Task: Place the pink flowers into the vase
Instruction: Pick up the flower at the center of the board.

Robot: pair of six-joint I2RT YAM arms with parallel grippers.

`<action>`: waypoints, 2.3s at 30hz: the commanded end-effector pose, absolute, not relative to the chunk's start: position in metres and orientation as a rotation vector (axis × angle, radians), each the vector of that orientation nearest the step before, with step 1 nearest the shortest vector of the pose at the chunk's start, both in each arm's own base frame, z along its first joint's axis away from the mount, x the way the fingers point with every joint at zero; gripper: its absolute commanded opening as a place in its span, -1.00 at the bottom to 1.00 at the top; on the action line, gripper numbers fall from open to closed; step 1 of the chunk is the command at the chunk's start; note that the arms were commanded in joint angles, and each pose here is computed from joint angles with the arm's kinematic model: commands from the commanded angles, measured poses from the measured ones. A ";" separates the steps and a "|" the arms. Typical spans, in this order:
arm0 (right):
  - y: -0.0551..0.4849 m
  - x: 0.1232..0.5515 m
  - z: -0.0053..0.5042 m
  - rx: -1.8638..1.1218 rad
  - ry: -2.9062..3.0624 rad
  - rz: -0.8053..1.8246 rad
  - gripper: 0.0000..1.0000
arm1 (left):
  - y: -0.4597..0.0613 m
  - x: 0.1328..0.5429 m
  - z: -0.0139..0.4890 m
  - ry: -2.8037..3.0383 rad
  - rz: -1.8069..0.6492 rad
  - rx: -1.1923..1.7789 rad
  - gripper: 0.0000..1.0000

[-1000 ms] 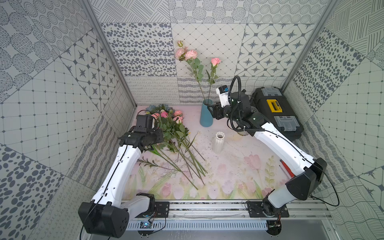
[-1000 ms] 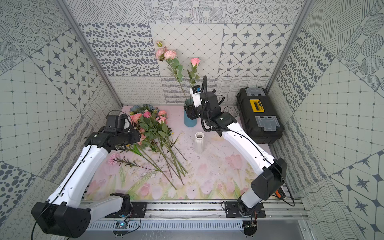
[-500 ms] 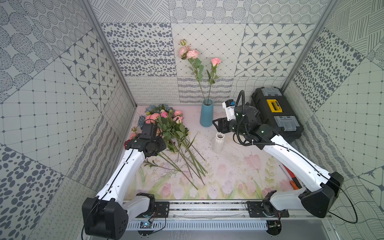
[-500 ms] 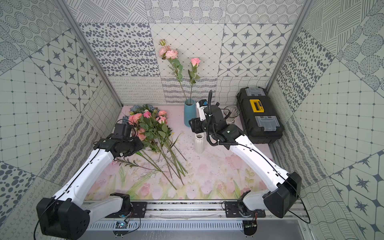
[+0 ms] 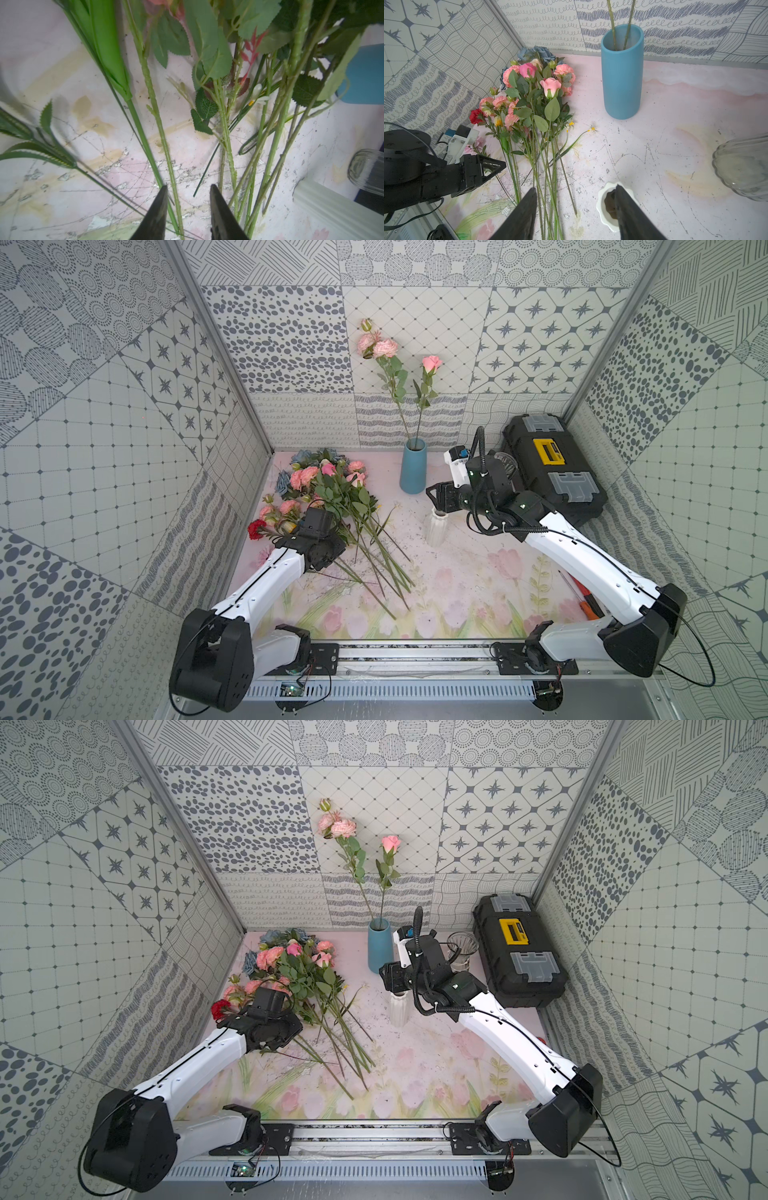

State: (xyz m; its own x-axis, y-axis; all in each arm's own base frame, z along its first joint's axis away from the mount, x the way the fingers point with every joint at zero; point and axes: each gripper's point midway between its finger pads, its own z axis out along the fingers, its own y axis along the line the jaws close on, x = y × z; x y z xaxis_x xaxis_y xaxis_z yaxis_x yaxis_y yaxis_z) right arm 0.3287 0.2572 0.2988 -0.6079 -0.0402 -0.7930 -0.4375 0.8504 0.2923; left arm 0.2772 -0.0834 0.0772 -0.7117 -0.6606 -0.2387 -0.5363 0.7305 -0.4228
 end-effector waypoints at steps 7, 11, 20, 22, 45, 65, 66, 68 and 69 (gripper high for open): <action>0.257 0.325 0.314 -0.340 2.128 0.621 0.21 | -0.111 0.329 0.076 2.407 -0.679 -1.007 -0.37; 0.256 0.324 0.313 -0.338 2.129 0.612 0.21 | -0.115 0.338 0.072 2.401 -0.690 -1.003 -0.39; 0.255 0.325 0.308 -0.333 2.141 0.605 0.21 | -0.130 0.348 0.060 2.441 -0.722 -0.986 -0.45; 0.255 0.325 0.307 -0.331 2.140 0.603 0.21 | -0.131 0.348 0.057 2.444 -0.723 -0.991 -0.47; 0.254 0.325 0.305 -0.328 2.140 0.603 0.21 | -0.126 0.344 0.034 2.469 -0.644 -1.047 -0.67; 0.257 0.325 0.309 -0.327 2.130 0.624 0.23 | -0.106 0.338 0.058 2.459 -0.483 -0.977 -0.92; 0.257 0.326 0.309 -0.327 2.130 0.624 0.22 | -0.103 0.337 0.062 2.460 -0.458 -0.973 -0.94; 0.257 0.326 0.310 -0.325 2.128 0.625 0.22 | -0.098 0.333 0.069 2.468 -0.407 -0.964 -0.96; 0.257 0.326 0.311 -0.328 2.127 0.625 0.22 | -0.095 0.331 0.072 2.475 -0.376 -0.962 -0.97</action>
